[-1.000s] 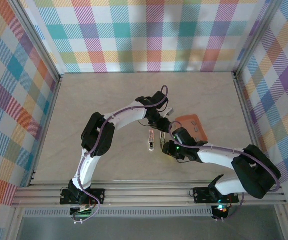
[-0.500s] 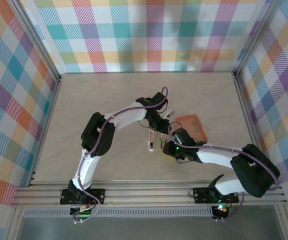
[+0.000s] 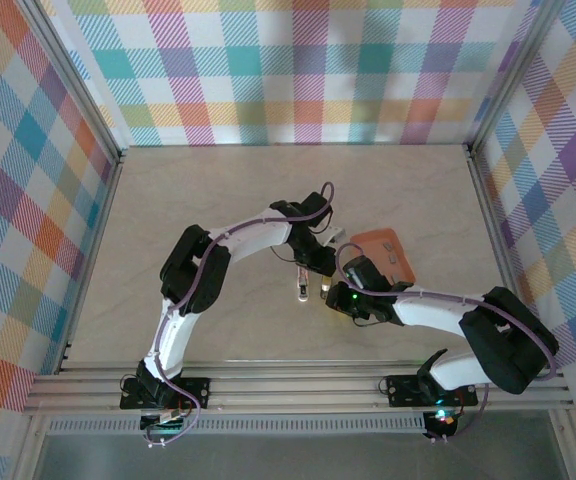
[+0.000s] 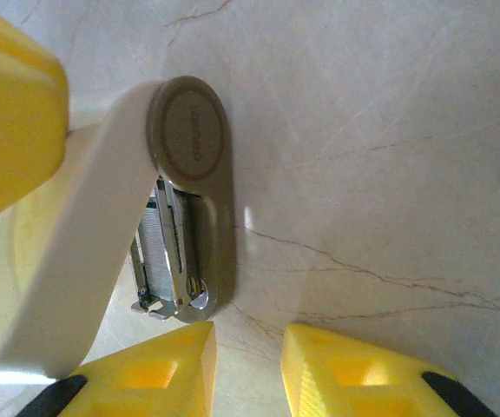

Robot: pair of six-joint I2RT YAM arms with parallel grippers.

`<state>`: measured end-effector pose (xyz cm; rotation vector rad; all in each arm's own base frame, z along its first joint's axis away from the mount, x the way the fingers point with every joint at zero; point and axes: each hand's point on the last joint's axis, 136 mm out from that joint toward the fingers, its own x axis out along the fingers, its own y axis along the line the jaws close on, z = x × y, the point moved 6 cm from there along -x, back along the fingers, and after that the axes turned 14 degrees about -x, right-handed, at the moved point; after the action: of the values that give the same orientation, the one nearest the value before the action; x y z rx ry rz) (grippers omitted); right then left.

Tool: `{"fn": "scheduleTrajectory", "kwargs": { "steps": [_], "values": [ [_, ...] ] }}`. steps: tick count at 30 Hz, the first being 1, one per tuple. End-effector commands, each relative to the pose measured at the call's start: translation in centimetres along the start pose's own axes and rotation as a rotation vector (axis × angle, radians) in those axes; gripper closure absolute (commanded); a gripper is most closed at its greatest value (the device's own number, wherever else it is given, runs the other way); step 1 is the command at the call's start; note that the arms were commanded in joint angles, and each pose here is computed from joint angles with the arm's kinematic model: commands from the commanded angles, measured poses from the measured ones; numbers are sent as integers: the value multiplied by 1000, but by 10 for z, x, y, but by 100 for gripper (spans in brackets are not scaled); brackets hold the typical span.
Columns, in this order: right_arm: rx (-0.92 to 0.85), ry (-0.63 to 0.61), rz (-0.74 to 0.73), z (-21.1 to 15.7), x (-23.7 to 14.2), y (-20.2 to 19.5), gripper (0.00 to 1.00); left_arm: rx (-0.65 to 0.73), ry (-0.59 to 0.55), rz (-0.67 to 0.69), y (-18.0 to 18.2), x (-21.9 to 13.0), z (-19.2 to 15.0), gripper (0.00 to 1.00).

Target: Load the staples into the stapler

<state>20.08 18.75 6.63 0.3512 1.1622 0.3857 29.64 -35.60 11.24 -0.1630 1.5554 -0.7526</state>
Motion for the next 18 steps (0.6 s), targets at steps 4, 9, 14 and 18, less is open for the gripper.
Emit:
{"fn": "scheduleTrajectory", "kwargs": {
  "steps": [4,9,14,18],
  "values": [
    [-29,-18,-48,1,3,-7,70,16,8,-20,-14,-9,-15,82],
    [-52,-3,-52,-1,-14,-5,66,28,-63,-16,-20,-21,-9,78],
    [-75,20,-30,-6,-32,-1,62,35,-147,-22,-27,-36,-4,74],
    [-105,37,-15,-4,-50,7,61,40,-218,-25,-29,-49,-6,72]
  ]
}}
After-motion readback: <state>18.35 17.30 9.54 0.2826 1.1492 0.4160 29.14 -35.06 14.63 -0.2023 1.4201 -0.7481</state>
